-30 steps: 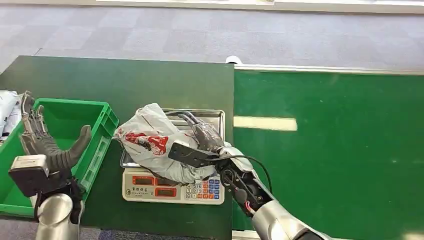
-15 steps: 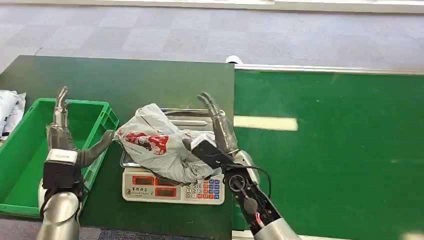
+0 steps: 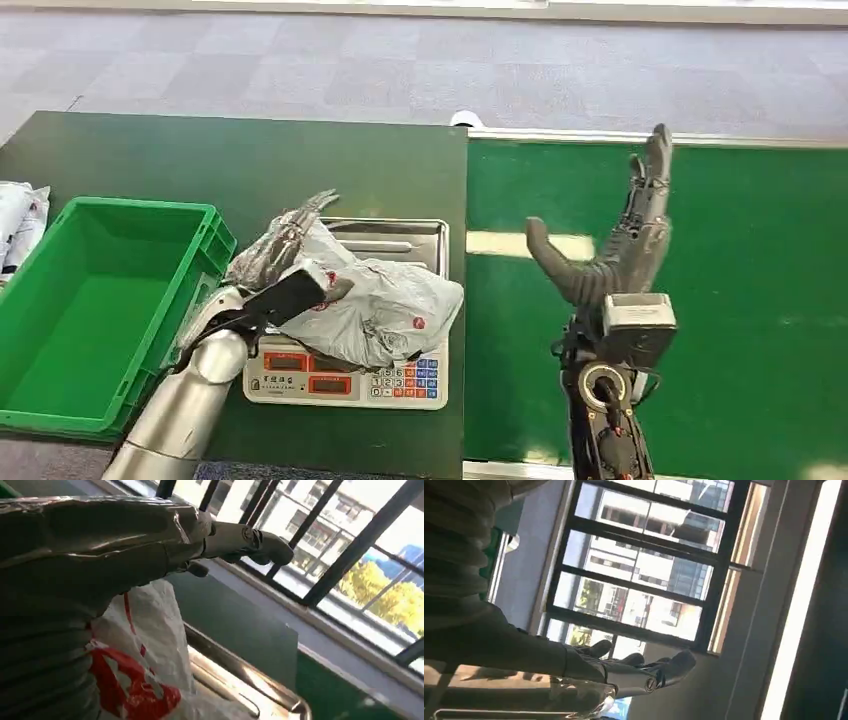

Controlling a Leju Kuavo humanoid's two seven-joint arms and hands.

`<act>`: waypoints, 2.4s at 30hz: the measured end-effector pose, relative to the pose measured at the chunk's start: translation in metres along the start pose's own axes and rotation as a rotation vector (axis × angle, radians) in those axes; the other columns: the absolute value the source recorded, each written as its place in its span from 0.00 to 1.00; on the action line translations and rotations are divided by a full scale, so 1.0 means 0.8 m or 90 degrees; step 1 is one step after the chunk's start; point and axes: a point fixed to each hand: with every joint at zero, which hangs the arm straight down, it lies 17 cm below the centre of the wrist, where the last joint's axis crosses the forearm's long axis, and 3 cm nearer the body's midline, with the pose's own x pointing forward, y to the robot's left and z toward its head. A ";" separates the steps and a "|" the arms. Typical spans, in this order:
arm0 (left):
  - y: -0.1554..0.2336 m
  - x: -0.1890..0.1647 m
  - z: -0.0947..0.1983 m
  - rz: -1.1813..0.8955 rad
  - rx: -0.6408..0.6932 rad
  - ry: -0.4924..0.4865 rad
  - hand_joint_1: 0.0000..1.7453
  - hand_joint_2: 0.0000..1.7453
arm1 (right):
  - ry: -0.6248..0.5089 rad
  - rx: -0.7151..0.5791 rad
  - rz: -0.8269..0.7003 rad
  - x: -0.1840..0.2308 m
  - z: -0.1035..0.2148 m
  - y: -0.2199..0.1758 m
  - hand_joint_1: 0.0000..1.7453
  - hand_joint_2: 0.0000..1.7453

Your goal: Moved the parcel from conveyor to table for the left to box.

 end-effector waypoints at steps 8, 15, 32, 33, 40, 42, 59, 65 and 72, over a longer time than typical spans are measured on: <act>-0.119 -0.030 -0.030 -0.033 -0.256 0.045 1.00 1.00 | -0.010 0.009 0.024 0.011 0.018 -0.005 0.00 1.00; -0.147 -0.038 -0.034 -0.029 -0.340 0.064 0.99 1.00 | -0.008 0.009 0.034 0.008 0.020 -0.009 0.00 1.00; 0.017 0.025 -0.084 0.151 0.049 -0.064 1.00 1.00 | 0.001 -0.004 0.053 0.001 0.027 -0.019 0.00 1.00; 0.044 0.036 -0.084 0.154 0.097 -0.084 1.00 1.00 | 0.004 -0.004 0.055 0.000 0.029 -0.020 0.00 1.00; 0.115 0.078 -0.067 0.142 0.197 -0.157 1.00 1.00 | 0.019 -0.004 0.061 -0.007 0.041 -0.022 0.00 1.00; 0.143 0.088 -0.057 0.116 0.258 -0.184 1.00 1.00 | 0.025 -0.005 0.064 -0.010 0.046 -0.023 0.00 1.00; 0.437 -0.079 0.100 -0.177 0.586 0.041 1.00 1.00 | 0.174 -0.004 0.044 -0.068 0.157 -0.037 0.00 1.00; 0.499 -0.194 0.171 -0.288 0.567 0.256 1.00 1.00 | 0.200 -0.003 0.036 -0.082 0.166 -0.032 0.00 1.00; 0.486 -0.323 0.234 -0.287 0.379 0.494 0.75 1.00 | 0.245 -0.011 0.021 -0.102 0.181 -0.031 0.00 1.00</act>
